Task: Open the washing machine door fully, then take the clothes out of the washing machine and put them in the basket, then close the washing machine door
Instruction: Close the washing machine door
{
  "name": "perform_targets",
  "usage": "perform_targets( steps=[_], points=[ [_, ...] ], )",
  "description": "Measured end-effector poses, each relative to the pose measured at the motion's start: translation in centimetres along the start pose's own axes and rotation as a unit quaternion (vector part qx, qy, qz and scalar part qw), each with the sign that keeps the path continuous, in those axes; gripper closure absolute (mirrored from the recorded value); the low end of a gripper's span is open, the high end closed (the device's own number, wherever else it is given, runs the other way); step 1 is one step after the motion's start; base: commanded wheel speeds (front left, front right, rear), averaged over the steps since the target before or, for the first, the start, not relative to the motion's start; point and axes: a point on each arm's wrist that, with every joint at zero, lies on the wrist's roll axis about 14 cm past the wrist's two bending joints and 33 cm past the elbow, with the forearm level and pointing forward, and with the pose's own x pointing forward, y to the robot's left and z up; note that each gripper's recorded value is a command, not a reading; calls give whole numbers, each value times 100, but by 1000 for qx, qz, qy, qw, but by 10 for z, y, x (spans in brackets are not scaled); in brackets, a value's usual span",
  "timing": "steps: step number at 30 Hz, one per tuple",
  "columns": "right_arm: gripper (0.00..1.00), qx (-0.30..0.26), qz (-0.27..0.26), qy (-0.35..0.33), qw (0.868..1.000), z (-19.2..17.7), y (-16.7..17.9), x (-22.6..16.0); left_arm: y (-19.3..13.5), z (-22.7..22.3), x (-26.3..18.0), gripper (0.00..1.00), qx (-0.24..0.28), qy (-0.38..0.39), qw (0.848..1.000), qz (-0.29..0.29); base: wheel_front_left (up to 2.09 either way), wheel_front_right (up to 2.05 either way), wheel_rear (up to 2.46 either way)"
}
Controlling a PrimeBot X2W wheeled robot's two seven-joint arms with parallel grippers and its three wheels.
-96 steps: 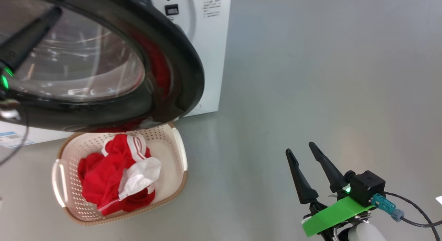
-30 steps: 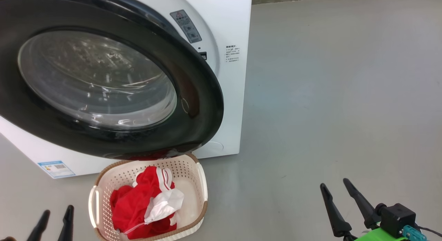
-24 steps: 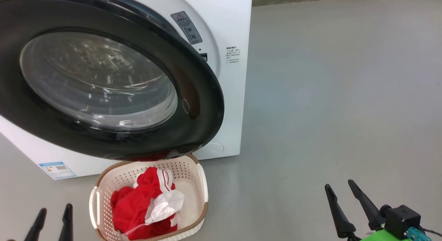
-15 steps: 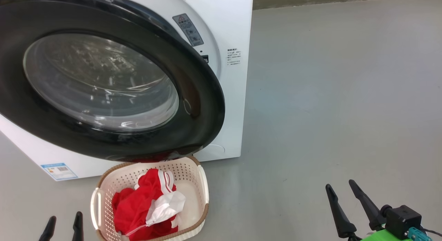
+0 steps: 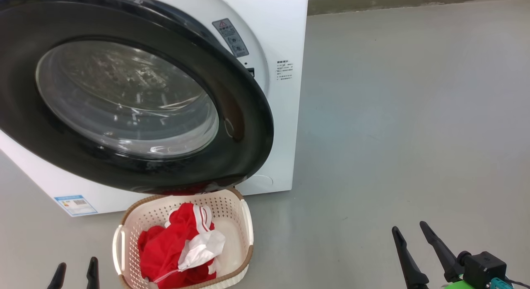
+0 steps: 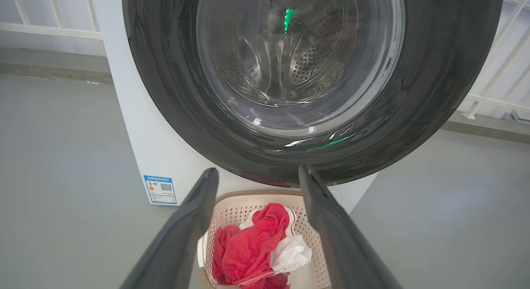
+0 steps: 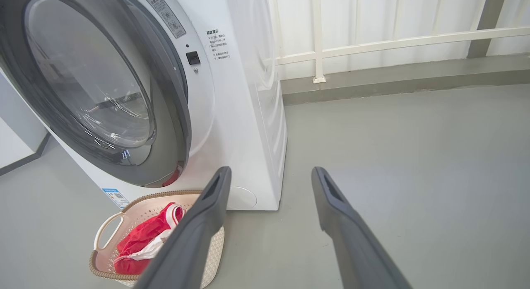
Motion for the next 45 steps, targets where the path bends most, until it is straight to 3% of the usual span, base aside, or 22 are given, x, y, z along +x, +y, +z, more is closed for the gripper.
perform_targets(
  steps=[9, 10, 11, 12, 13, 14, 31, 45],
  points=[
    [0, 2, 15, 3, 1000, -2, 9, 6, 2, 0, -5, 0, -2, -1, 1000, 6, 0, 0, 0],
    [9, 2, 19, 3, 1000, -2, 12, 7, 3, 0, -6, 0, -3, -1, 1000, 7, 0, 0, 0],
    [56, 4, 23, 5, 1000, -3, 14, 9, 3, 0, -7, 0, -4, -2, 1000, 8, 0, 0, 0],
    [78, 8, 27, 6, 1000, -4, 18, 10, 4, 0, -8, 0, -5, -3, 1000, 10, 0, 0, 0],
    [97, 15, 32, 8, 999, -6, 21, 12, 4, 0, -9, 0, -5, -3, 1000, 12, 0, 0, 0],
    [100, 19, 40, 9, 999, -7, 27, 14, 5, 0, -11, 0, -6, -3, 1000, 14, 0, 0, 0],
    [100, 38, 201, -17, 979, 8, 141, 105, 22, 8, -19, 0, -36, -25, 997, 62, 0, 0, 0],
    [100, 48, 253, -7, 966, -14, 187, 181, 33, 1, 4, 0, -35, -6, 997, 75, 0, 0, 0]
  ],
)
